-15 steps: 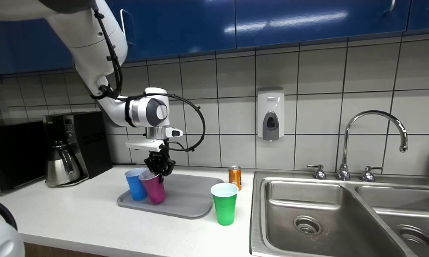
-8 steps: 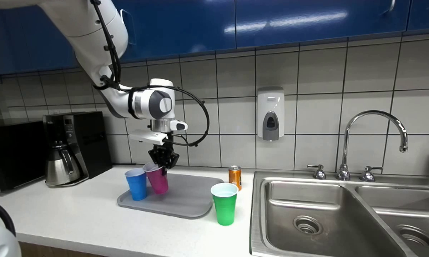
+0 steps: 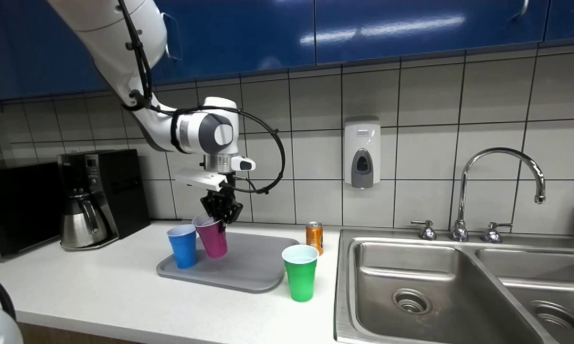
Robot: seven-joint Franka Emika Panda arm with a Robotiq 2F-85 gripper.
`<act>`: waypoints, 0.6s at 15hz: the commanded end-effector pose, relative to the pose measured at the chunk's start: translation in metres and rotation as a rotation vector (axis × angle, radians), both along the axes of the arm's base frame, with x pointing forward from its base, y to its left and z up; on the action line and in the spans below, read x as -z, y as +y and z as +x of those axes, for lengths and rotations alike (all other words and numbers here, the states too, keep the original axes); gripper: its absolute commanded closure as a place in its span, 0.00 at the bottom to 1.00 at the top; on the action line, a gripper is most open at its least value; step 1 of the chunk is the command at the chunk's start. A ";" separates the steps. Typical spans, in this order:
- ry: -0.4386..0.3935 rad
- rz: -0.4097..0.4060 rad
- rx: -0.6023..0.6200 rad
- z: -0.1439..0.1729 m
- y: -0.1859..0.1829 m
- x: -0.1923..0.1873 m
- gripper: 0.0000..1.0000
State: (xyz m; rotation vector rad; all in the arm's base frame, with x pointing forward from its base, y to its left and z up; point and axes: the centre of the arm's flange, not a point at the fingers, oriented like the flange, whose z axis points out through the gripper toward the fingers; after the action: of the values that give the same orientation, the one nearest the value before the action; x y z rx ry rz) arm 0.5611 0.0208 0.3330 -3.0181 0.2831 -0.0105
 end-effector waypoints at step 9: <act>0.029 0.029 -0.011 -0.065 -0.018 -0.004 0.98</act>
State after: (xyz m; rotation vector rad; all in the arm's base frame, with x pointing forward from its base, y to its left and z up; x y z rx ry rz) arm 0.5218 0.0112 0.3304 -3.0155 0.2740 0.0356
